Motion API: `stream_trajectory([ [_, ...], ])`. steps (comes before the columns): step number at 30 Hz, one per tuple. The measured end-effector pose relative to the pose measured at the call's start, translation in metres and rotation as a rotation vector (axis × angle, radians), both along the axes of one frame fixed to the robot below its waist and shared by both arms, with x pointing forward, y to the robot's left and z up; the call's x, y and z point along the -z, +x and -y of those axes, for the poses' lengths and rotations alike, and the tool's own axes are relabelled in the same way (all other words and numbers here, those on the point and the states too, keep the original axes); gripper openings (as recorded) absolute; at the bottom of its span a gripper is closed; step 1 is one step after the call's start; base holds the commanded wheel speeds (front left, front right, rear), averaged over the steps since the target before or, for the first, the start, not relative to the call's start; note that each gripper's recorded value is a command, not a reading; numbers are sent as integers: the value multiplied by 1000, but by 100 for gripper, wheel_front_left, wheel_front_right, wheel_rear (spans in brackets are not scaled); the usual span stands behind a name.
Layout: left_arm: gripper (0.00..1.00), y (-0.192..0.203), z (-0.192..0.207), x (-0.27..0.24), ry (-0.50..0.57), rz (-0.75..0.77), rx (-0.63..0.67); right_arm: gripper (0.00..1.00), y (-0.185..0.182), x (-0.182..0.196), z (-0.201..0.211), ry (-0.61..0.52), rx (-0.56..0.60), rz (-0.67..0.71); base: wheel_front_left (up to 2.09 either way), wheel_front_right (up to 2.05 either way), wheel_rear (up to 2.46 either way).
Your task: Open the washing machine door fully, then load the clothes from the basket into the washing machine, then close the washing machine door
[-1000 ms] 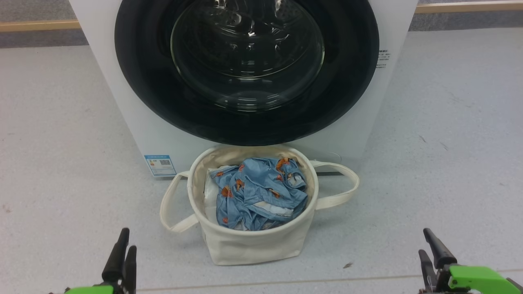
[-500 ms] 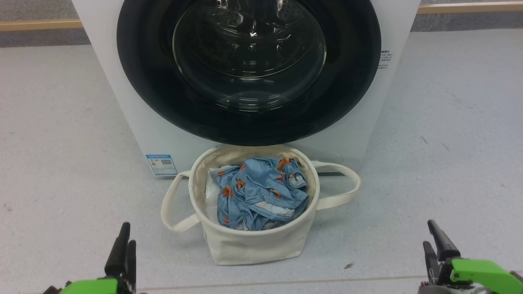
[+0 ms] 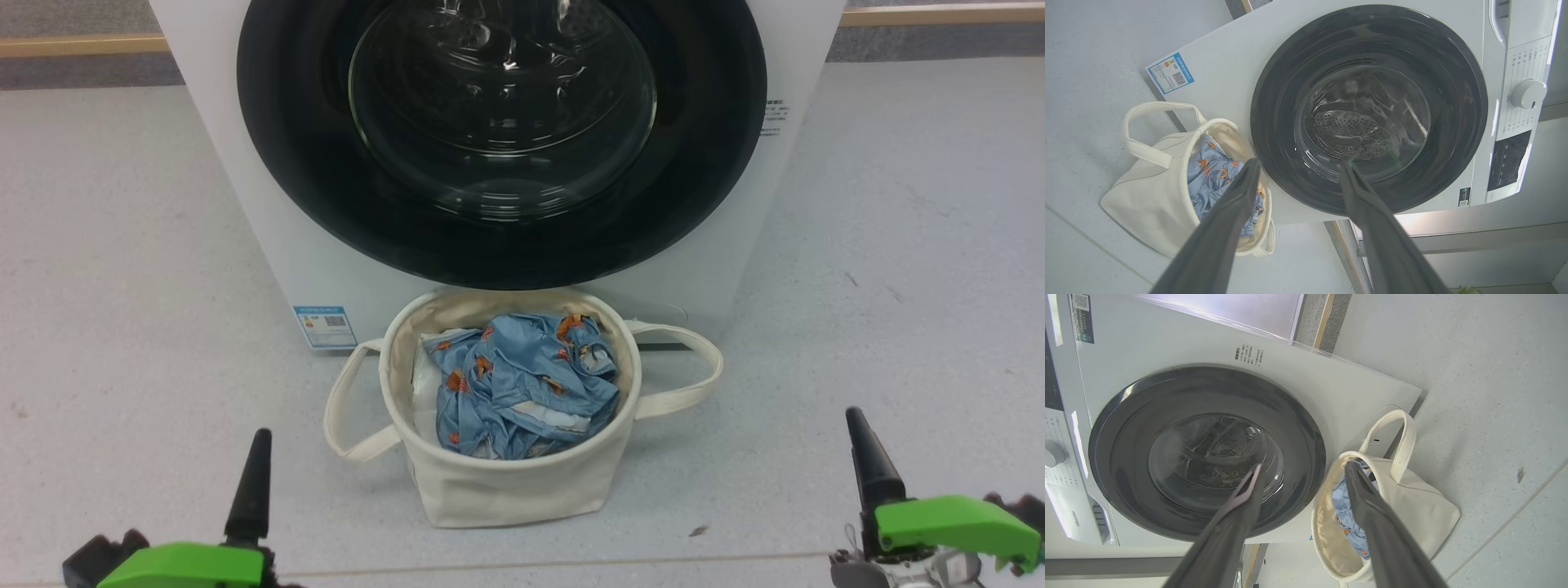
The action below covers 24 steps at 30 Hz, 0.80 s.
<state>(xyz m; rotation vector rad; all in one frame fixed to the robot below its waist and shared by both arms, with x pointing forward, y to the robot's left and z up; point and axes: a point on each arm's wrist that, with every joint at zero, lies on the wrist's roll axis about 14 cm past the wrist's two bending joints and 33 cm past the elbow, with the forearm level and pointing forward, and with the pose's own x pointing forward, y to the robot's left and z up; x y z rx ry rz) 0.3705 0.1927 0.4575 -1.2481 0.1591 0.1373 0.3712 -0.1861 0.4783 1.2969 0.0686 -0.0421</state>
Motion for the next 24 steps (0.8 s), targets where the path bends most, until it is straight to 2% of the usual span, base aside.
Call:
stream_trajectory([
  [8,100,2,2,-5,154,16,29,100,6,-20,-13,-165,-62,82,0,0,0],
  [24,100,7,-8,-14,336,48,7,100,9,-28,-22,-371,-99,139,0,0,0],
])
